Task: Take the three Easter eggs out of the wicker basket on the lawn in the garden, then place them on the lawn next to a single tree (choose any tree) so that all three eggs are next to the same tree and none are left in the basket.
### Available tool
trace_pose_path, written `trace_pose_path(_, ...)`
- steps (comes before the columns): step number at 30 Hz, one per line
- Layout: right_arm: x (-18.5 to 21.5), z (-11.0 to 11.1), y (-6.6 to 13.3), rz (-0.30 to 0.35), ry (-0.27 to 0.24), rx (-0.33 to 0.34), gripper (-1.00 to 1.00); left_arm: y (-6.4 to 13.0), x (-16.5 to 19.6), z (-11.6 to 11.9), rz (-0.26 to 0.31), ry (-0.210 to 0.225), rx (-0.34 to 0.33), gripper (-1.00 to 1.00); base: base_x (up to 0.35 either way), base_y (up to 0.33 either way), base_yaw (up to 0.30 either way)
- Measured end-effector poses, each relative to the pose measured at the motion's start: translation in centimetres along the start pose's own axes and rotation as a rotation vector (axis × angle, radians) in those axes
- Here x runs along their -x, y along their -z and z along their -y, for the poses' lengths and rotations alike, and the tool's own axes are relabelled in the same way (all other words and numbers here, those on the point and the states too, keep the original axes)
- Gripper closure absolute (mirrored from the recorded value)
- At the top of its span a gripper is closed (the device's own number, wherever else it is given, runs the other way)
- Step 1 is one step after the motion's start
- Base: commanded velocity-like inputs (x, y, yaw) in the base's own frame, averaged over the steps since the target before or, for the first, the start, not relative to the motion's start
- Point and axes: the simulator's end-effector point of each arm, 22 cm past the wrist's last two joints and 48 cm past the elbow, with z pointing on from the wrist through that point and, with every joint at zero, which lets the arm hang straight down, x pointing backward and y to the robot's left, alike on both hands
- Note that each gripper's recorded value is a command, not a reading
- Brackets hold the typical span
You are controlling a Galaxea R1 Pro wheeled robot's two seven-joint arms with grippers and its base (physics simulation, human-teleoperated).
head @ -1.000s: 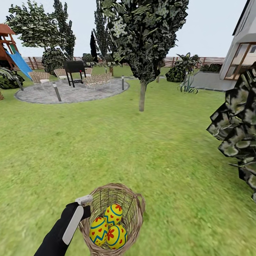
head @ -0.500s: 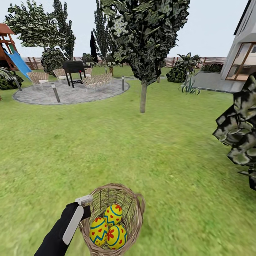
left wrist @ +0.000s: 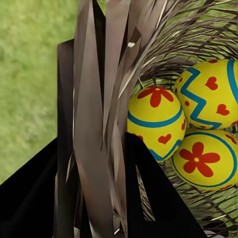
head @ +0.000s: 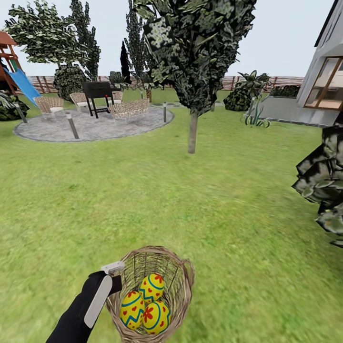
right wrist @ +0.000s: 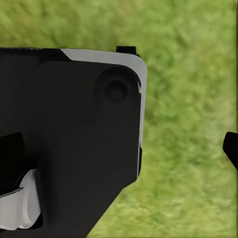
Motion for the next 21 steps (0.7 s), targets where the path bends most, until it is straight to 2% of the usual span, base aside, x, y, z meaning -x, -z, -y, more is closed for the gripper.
trace_pose_path(21, 0.17, 0.11, 0.00, 0.004, 0.000, -0.001, -1.00, -0.01, -0.09, 0.11, -0.002, -0.001, -0.001, 1.00, 0.331, 0.000, 0.000)
